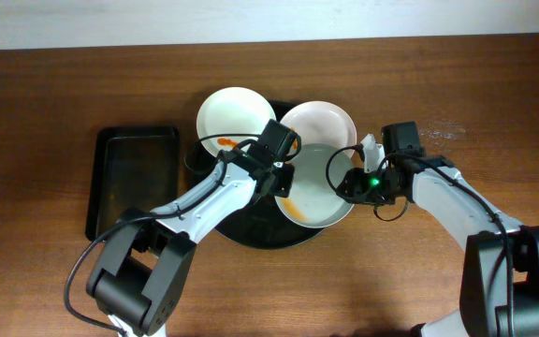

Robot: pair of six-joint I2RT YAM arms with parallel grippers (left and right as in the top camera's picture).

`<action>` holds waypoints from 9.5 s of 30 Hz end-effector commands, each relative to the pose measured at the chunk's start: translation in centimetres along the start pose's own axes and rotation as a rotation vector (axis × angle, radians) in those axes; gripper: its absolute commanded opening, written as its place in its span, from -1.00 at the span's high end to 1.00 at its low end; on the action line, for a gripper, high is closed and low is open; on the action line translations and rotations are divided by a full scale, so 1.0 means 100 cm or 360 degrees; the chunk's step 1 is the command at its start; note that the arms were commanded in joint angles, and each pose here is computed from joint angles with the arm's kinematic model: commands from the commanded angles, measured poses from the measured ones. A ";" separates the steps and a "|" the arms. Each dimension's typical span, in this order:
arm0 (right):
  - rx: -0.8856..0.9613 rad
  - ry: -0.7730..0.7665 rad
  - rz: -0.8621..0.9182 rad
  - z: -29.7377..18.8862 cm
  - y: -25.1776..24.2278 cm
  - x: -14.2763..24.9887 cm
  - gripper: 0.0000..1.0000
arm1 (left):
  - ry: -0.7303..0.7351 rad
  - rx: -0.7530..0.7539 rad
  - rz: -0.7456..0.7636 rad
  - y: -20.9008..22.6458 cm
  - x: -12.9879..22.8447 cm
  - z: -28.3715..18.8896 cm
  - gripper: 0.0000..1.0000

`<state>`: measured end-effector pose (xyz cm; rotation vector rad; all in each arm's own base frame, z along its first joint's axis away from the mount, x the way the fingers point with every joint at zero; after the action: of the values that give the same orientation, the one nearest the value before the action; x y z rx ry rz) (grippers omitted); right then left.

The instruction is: Clean dirty plates on tray and stack at the side

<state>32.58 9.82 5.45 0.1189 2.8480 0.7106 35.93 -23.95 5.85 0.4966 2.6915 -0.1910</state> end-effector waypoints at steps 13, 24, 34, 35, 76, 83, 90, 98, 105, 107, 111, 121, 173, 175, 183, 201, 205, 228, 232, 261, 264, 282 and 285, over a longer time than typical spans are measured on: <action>-0.0024 -0.0022 -0.0028 -0.008 0.005 0.001 0.92 | -0.0004 -0.0008 0.0021 0.000 -0.002 0.002 0.99; 0.0283 0.0017 0.0155 -0.044 -0.013 0.027 0.92 | -0.0026 -0.0002 0.0019 -0.002 -0.008 0.000 0.37; 0.0288 0.0029 0.0179 -0.042 -0.014 0.028 -0.78 | -0.0053 0.0004 0.0019 -0.003 -0.011 0.000 0.77; 0.0287 0.0033 0.0178 -0.042 -0.014 0.028 -0.83 | -0.0053 0.0004 0.0020 -0.003 -0.011 0.000 0.77; -0.0037 0.0333 0.0628 0.001 0.010 0.094 0.36 | -0.0044 0.0044 0.0020 -0.006 -0.011 0.000 0.80; -0.0126 0.0375 0.0777 0.002 0.020 0.097 0.31 | -0.0045 0.0044 0.0020 -0.006 -0.011 0.000 0.80; -0.0184 0.0336 0.0755 0.016 0.037 0.097 0.34 | -0.0045 0.0044 0.0020 -0.006 -0.011 0.000 0.80; -0.0169 0.0322 0.0749 0.017 0.038 0.097 0.92 | -0.0044 0.0044 0.0020 -0.006 -0.011 0.000 0.81; -0.0269 0.0112 0.0581 -0.013 0.056 0.078 0.92 | -0.0073 0.0040 0.0085 -0.006 -0.016 -0.005 0.82; -0.0275 -0.0047 0.0494 -0.034 0.061 0.069 0.92 | -0.0147 0.0056 0.0083 -0.009 -0.028 -0.022 0.82; -0.0264 -0.0160 0.0276 -0.050 0.064 0.066 0.92 | -0.0345 0.0139 0.0081 -0.016 -0.051 -0.075 0.80; 0.0365 -0.0309 -0.0213 -0.109 0.041 0.036 0.92 | -0.0343 0.0309 0.0101 -0.030 -0.043 -0.111 0.86; 0.0588 -0.0290 -0.0083 -0.125 0.018 0.012 0.72 | 0.0288 0.0295 -0.0129 0.035 0.022 -0.046 -0.40; 0.0592 -0.0264 -0.0076 -0.125 0.017 0.016 -0.13 | 0.0241 0.0288 -0.0076 0.024 0.016 -0.044 -0.42; 0.0582 -0.0215 0.0257 -0.143 -0.029 0.020 -0.61 | 0.0339 0.0057 -0.0078 0.012 0.039 -0.037 -0.55; 0.0570 -0.0222 0.0265 -0.143 -0.029 0.019 -0.61 | 0.0218 -0.0109 -0.0044 -0.004 0.016 -0.066 0.99; 0.0570 -0.0221 0.0265 -0.143 -0.029 0.019 -0.61 | 0.0281 0.0334 -0.0152 -0.004 0.014 -0.084 0.99; 0.0570 -0.0224 0.0264 -0.143 -0.029 0.019 -0.61 | -0.0298 0.1396 -0.0833 0.166 0.013 -0.140 0.99; 0.0570 -0.0226 0.0264 -0.143 -0.029 0.018 -0.61 | -0.0203 0.1510 -0.0685 0.121 0.006 -0.137 0.99; 0.0674 0.0351 0.0275 -0.048 -0.091 0.056 -0.20 | 0.0096 0.1683 -0.0343 0.019 0.008 -0.078 0.99; 0.0688 0.0369 0.0361 -0.043 -0.095 0.066 -0.14 | 0.0096 0.1683 -0.0342 0.019 0.008 -0.078 0.99; 0.0546 0.0035 0.0428 -0.075 -0.057 0.021 0.92 | 0.0104 0.1539 -0.0322 0.027 0.010 -0.067 0.99; 0.0527 0.0025 0.0297 -0.078 -0.029 0.017 0.92 | 0.0067 0.1501 -0.0384 0.046 0.008 -0.066 0.99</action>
<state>28.62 2.05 9.08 0.5319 3.0005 0.2471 33.78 -19.58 11.43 0.4681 2.5463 -1.5722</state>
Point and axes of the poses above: each gripper's point midway between its finger pads, its own z axis out along the fingers, its own y axis along the line the jaws close on, x = y × z, the point moved 2 cm from there along -z, back along the fingers, and after that the axes turned 4 degrees about z, right-handed, at the moved point
